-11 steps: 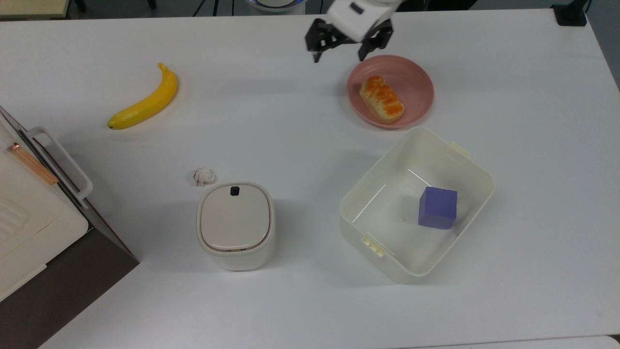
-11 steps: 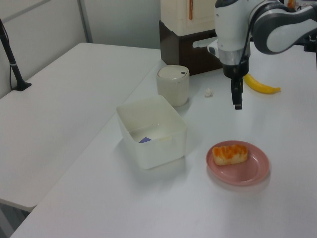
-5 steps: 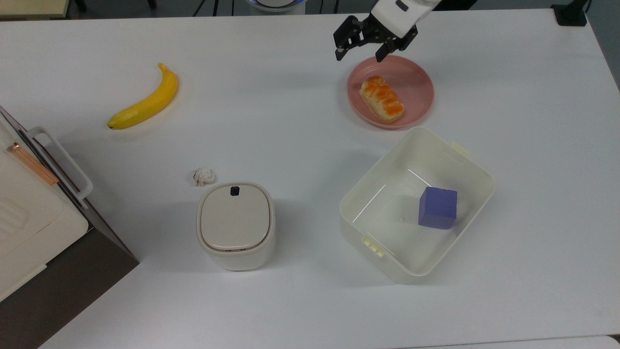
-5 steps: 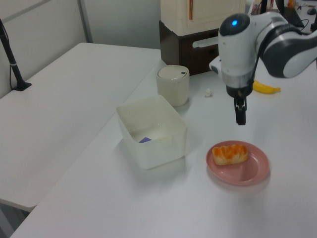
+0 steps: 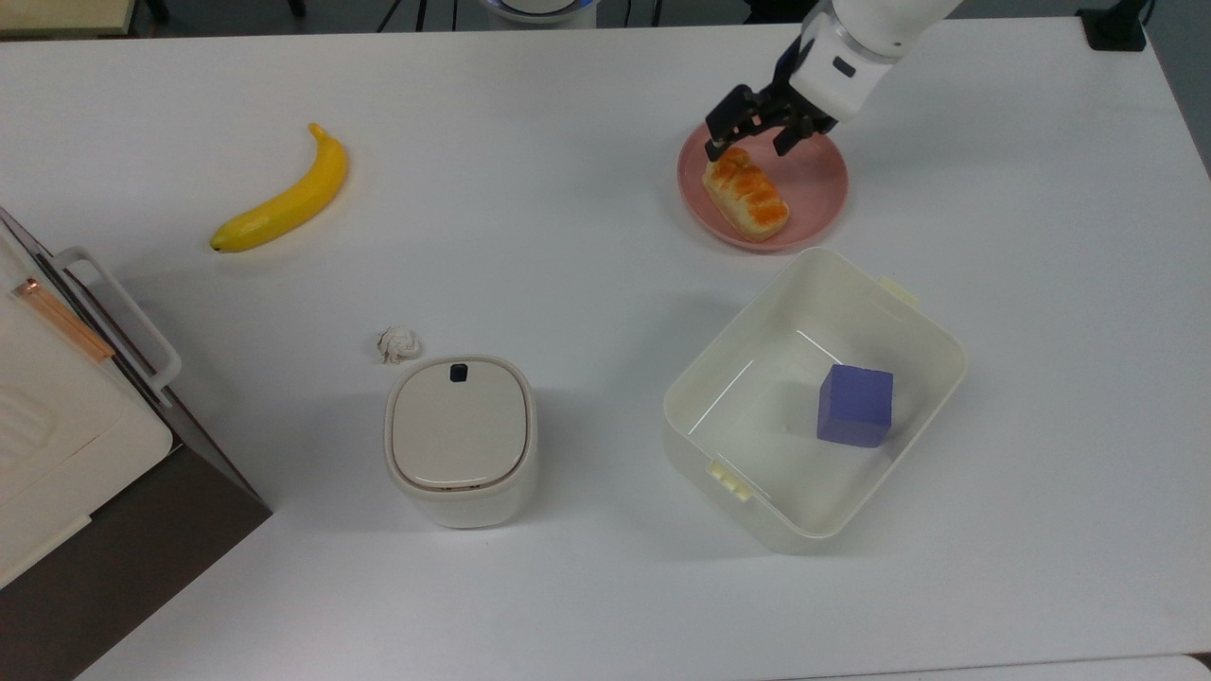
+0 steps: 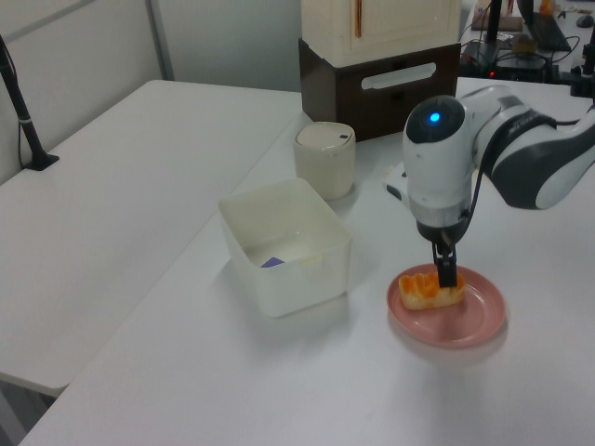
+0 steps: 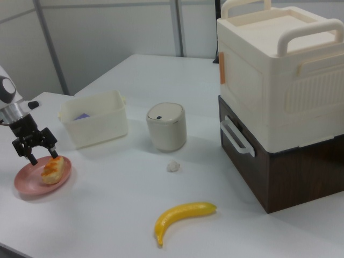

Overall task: Put the bread on the table
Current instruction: 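Lower the gripper and close it on the orange-topped bread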

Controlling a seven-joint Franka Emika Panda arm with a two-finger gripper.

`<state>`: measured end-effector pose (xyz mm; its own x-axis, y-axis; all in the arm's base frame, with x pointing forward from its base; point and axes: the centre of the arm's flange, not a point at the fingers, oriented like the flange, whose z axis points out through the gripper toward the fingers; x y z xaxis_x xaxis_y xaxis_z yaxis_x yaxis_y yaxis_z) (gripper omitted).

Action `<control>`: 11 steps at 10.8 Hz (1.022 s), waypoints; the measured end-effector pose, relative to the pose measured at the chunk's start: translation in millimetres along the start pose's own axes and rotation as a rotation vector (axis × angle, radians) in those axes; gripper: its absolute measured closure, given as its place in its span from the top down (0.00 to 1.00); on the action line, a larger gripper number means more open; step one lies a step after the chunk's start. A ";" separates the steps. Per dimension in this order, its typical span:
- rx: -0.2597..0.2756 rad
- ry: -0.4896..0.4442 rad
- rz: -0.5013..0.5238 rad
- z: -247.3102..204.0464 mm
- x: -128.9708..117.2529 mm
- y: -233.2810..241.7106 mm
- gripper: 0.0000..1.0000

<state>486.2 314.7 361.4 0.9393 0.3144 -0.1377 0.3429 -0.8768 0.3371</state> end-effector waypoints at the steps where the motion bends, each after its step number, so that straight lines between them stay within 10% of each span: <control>1: 0.003 -0.005 -0.018 6.7 1.9 -11.4 1.00; 8: -0.019 -0.027 -0.022 31.6 17.8 -11.9 0.95; 11: -0.036 -0.034 -0.031 40.5 20.2 -12.0 0.49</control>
<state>500.5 316.9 316.9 0.9273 0.3281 -0.1799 0.3727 -0.8531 0.3652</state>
